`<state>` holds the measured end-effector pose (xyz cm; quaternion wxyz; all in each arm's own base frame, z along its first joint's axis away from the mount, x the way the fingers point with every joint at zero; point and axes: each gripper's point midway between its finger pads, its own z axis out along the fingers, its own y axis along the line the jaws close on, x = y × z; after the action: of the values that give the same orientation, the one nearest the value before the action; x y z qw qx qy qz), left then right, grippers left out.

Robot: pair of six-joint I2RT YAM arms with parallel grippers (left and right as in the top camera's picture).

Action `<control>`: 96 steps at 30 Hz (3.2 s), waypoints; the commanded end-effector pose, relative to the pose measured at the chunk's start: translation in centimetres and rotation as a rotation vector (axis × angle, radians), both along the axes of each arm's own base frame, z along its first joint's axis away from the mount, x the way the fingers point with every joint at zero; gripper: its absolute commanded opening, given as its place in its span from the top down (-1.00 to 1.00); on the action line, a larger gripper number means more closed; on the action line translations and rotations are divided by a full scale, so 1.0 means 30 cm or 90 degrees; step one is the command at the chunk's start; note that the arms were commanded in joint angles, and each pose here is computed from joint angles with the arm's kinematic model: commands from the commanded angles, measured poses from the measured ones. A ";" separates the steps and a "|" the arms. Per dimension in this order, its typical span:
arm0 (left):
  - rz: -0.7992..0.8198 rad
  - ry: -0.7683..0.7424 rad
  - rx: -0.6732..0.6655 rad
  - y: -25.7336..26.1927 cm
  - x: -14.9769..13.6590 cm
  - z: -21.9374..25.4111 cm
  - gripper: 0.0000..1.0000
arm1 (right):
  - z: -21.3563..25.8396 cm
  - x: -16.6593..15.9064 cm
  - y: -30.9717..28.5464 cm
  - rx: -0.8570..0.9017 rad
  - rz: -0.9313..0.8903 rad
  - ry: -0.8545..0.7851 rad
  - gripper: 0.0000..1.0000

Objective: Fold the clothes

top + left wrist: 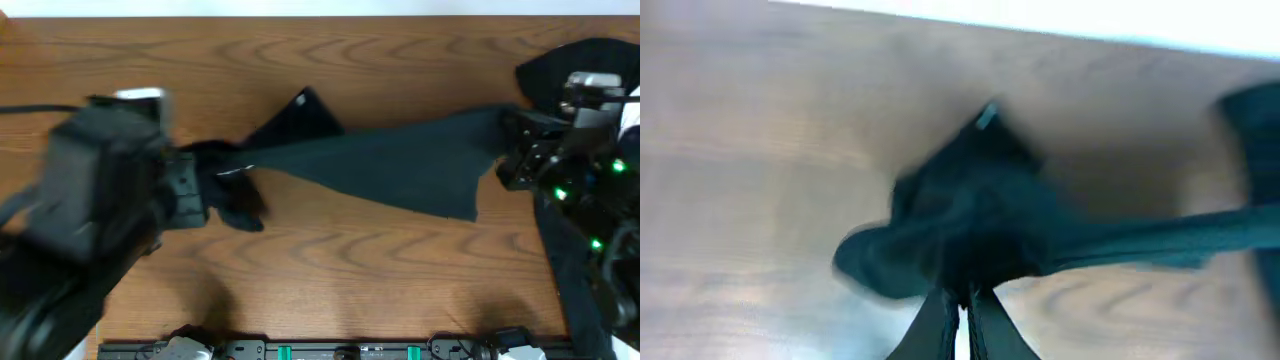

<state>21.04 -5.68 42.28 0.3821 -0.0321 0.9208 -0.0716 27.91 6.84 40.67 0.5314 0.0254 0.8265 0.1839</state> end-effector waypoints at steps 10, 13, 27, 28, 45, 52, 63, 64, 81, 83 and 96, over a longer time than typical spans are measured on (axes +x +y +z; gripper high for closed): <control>-0.095 -0.095 -0.064 -0.008 -0.175 0.157 0.88 | 0.185 -0.079 -0.019 -0.006 0.004 -0.073 0.98; -0.093 -0.081 -0.042 -0.007 -0.150 0.136 0.88 | 0.179 -0.074 -0.015 -0.006 0.008 -0.068 0.97; -0.166 0.176 -0.046 -0.177 -0.016 -0.153 0.46 | 0.155 -0.035 0.004 -0.008 0.023 -0.051 0.98; -0.179 0.201 -0.046 -0.195 -0.008 -0.182 0.46 | 0.154 -0.027 0.004 -0.008 0.022 -0.050 0.98; -0.269 0.159 -0.098 -0.329 0.095 -0.180 0.46 | 0.489 0.204 0.076 0.093 0.044 -0.267 0.98; -0.300 0.138 -0.104 -0.374 0.096 -0.161 0.46 | 0.634 0.273 0.007 0.098 -0.045 -0.320 0.97; -0.465 0.136 -0.052 -0.653 0.096 -0.235 0.45 | 0.669 0.272 -0.095 0.171 -0.168 -0.297 0.97; -0.476 0.151 -0.045 -0.683 0.099 -0.264 0.45 | 0.671 0.266 -0.096 0.171 -0.168 -0.295 0.97; -0.672 0.044 0.016 -1.082 0.184 -0.407 0.39 | 0.661 0.210 -0.057 0.164 -0.117 -0.264 0.97; -0.659 0.027 0.029 -1.092 0.217 -0.414 0.39 | 0.669 0.197 -0.049 0.166 -0.105 -0.267 0.97; -0.680 0.024 0.058 -1.209 0.320 -0.583 0.38 | 0.725 0.105 -0.020 0.182 -0.055 -0.294 0.97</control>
<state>30.12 -41.72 25.04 0.2695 0.4477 0.8231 -0.2224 33.20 5.96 60.22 0.6886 0.1070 0.6702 0.2552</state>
